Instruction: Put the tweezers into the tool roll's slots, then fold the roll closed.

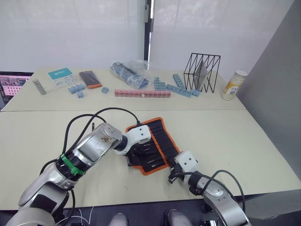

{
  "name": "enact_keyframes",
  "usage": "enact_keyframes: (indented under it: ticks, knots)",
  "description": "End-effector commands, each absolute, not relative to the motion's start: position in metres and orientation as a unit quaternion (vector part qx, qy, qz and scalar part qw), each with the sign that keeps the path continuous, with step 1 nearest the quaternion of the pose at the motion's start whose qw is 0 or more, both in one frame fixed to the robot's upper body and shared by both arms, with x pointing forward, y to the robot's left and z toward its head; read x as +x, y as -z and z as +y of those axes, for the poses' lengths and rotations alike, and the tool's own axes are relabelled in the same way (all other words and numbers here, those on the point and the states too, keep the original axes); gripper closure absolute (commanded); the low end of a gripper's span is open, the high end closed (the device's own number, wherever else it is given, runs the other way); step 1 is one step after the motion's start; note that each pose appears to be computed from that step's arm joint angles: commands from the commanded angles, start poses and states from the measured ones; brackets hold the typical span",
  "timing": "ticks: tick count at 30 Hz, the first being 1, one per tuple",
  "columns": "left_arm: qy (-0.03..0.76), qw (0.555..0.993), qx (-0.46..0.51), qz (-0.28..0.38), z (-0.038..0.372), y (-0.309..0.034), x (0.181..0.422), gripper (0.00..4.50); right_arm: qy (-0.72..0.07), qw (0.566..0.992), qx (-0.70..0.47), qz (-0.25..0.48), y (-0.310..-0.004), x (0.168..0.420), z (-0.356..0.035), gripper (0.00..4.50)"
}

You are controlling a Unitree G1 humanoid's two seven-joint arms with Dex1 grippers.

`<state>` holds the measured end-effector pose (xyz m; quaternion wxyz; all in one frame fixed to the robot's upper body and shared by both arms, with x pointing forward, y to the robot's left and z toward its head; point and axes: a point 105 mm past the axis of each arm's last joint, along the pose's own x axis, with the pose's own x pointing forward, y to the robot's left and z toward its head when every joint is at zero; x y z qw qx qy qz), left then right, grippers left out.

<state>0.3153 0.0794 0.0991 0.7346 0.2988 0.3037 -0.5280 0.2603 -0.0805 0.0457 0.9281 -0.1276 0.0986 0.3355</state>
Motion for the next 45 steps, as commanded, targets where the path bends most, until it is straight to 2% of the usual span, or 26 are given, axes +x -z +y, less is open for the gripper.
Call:
enact_keyframes:
  ticks: [1,17,25,27,33,38,43,45]
  knots:
    - [0.525,0.737,0.316,0.285,0.071,-0.105,0.326,4.49,-0.338,0.897,-0.124,0.256,0.025,0.228,-0.089,4.50]
    - [0.560,0.721,0.318,0.255,0.016,-0.080,0.341,4.49,-0.335,0.897,-0.120,0.263,0.025,0.222,-0.090,4.50]
    - [0.550,0.728,0.323,0.253,0.027,-0.085,0.343,4.49,-0.333,0.897,-0.119,0.265,0.025,0.220,-0.091,4.50]
    - [0.543,0.734,0.324,0.247,0.034,-0.093,0.344,3.70,-0.332,0.897,-0.119,0.266,0.025,0.220,-0.092,4.50]
    - [0.539,0.749,0.303,0.238,0.056,-0.121,0.333,1.81,-0.332,0.897,-0.121,0.267,0.026,0.220,-0.092,4.50]
    - [0.509,0.790,0.246,0.238,0.090,-0.146,0.326,0.09,-0.335,0.895,-0.123,0.268,0.026,0.221,-0.092,4.50]
    - [0.432,0.857,0.172,0.220,0.143,-0.156,0.320,0.02,-0.340,0.892,-0.126,0.269,0.027,0.221,-0.094,4.50]
    - [0.382,0.889,0.163,0.192,0.166,-0.154,0.319,0.02,-0.342,0.891,-0.127,0.270,0.028,0.222,-0.094,4.50]
